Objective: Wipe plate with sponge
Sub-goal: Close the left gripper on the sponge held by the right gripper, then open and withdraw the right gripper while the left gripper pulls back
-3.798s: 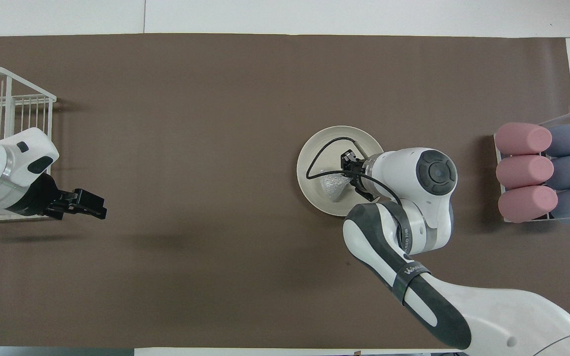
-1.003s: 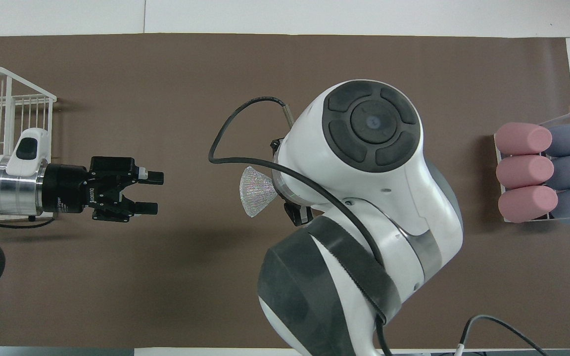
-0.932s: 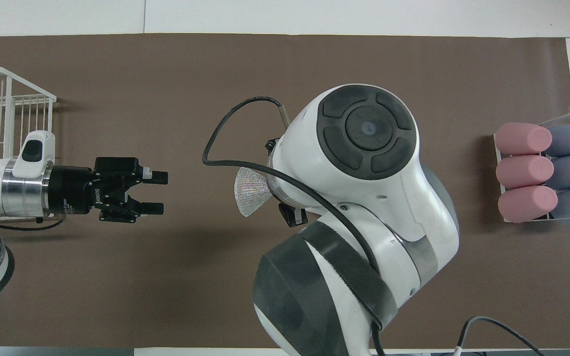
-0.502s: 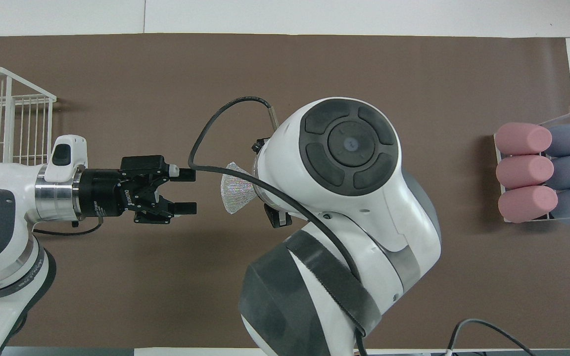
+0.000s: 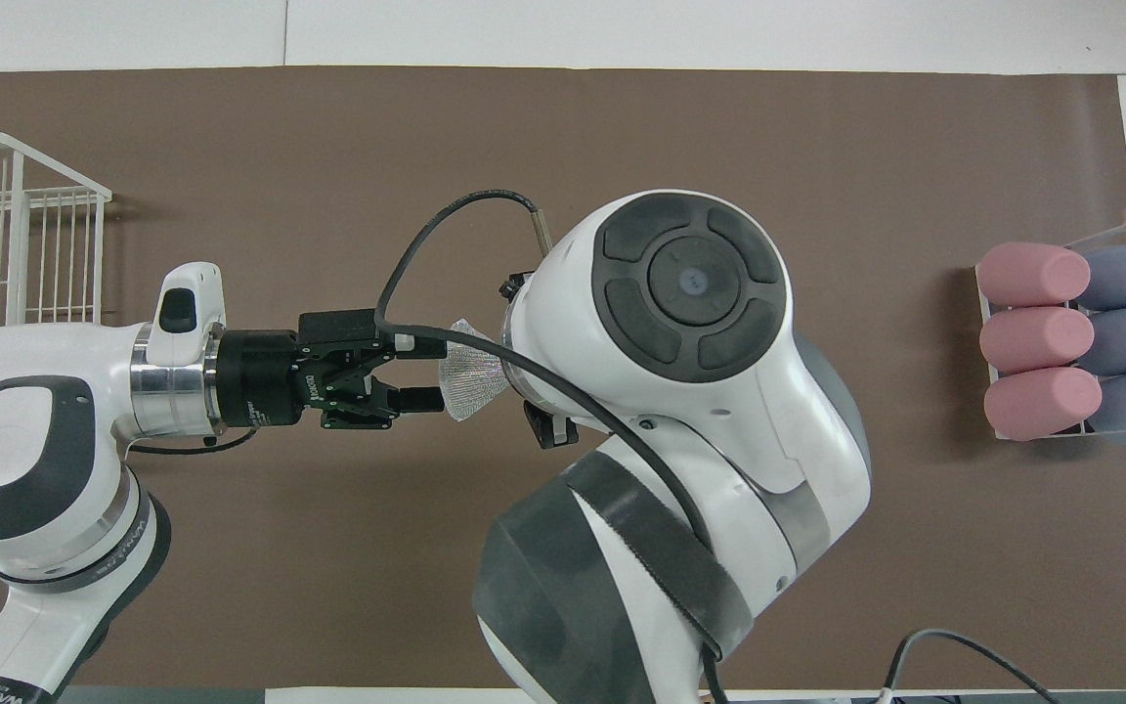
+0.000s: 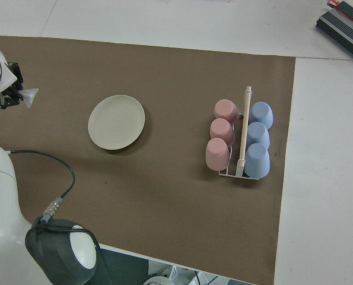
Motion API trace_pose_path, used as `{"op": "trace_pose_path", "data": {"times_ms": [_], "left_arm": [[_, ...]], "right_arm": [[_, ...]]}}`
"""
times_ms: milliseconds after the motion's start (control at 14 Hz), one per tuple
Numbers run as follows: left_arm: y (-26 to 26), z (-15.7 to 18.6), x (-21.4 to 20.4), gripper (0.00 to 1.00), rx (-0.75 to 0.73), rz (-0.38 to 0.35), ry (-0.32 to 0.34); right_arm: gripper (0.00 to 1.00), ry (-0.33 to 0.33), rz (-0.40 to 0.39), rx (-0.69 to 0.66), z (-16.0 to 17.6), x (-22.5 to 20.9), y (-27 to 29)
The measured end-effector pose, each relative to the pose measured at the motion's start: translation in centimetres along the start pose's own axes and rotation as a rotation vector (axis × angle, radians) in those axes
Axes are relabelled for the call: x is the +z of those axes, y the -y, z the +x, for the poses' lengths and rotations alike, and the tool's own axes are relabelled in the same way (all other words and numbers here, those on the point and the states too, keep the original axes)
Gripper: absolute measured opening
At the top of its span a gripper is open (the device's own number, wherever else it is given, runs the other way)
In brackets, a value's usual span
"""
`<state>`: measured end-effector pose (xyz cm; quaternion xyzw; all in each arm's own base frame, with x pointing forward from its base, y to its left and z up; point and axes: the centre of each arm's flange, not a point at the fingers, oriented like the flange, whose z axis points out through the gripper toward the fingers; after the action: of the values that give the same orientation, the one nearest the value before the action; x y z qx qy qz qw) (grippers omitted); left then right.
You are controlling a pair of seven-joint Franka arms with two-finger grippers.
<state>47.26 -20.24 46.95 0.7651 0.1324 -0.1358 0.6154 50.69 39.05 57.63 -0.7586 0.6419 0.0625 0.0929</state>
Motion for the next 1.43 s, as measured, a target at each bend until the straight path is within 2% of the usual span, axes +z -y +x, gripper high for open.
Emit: {"op": "trace_pose_path", "data": {"times_ms": [143,287,502,645,717,788,860,1075,1147,1290,1362,1433], "left_arm": [[-0.5,0.0,0.4,1.00,0.021,0.001,0.005],[-0.9,0.1,0.6,0.95,0.048,0.001,0.007],[-1.1,0.3,0.6,0.61,0.088,0.001,-0.001],[-1.0,0.3,1.0,0.41,0.097,0.007,-0.008],[-1.1,0.3,1.2,0.30,0.099,0.009,-0.010],[-1.2,0.2,1.4,0.14,0.101,0.010,-0.011],[-1.2,0.2,1.5,0.05,0.102,0.009,-0.011],[-1.4,0.2,1.4,0.04,0.077,0.008,-0.012],[-1.4,0.2,1.5,0.04,0.072,0.009,-0.011],[-1.4,0.2,1.5,0.04,0.067,0.009,-0.011],[-1.4,0.2,1.5,0.04,0.065,0.009,-0.010],[-1.4,0.2,1.5,0.04,0.062,0.009,-0.011]], "right_arm": [[0.11,0.000,0.001,0.002,0.1,0.0,0.1],[0.11,-0.001,0.001,0.005,0.3,0.0,0.1],[0.11,-0.002,0.003,0.008,0.5,-0.1,0.3],[0.11,-0.002,0.003,0.010,0.6,-0.1,0.3],[0.11,-0.003,0.003,0.010,0.6,-0.1,0.3],[0.11,-0.005,0.002,0.010,0.6,0.0,0.3],[0.11,-0.006,0.001,0.011,0.7,0.1,0.3],[0.11,-0.014,0.005,0.008,0.7,0.1,0.4],[0.16,-0.029,0.010,0.001,0.8,0.1,0.4],[0.33,-0.053,0.001,-0.039,0.8,0.3,0.2],[0.48,-0.063,-0.010,-0.086,1.0,0.4,0.1],[0.58,-0.070,-0.018,-0.134,1.3,0.5,0.1]]}}
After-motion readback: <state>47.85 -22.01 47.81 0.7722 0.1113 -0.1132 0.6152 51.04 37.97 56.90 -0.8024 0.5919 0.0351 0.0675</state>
